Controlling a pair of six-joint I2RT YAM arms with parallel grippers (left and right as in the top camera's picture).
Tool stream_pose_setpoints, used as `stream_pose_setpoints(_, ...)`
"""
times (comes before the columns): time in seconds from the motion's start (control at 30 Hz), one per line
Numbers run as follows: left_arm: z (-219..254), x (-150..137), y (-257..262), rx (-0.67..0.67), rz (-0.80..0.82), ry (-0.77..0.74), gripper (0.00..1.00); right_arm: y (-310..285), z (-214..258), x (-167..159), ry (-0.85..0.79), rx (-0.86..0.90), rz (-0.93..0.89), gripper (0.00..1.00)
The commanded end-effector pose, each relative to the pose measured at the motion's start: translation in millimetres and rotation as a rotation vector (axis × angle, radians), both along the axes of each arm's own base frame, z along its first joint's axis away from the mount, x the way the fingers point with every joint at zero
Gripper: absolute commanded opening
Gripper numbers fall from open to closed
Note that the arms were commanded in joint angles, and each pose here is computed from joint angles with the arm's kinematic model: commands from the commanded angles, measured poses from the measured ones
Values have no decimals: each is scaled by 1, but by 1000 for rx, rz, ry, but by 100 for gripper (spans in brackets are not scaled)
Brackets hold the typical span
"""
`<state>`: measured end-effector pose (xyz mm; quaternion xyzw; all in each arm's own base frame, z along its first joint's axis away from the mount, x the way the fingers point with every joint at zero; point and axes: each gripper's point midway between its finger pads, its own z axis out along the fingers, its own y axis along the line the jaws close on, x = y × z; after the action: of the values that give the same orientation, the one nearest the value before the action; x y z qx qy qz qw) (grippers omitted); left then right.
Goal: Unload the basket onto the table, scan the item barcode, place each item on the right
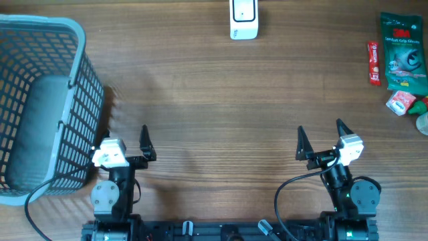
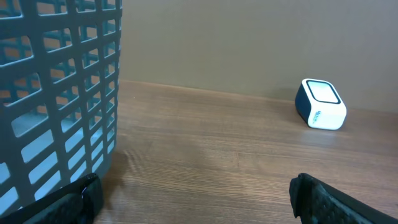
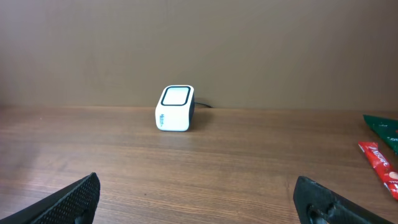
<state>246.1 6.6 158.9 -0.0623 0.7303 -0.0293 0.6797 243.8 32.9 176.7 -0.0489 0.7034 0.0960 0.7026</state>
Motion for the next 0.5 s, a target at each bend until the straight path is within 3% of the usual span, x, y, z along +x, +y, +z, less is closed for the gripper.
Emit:
stream_pose_setpoints(0.0,-1,0,-1,18,-9,-6,100,-2,2,0,-8,13,-12,100)
stream_pose_setpoints(0.47,-1,0,3,18,6,-4,100,-2,2,0,-8,13,-12,100)
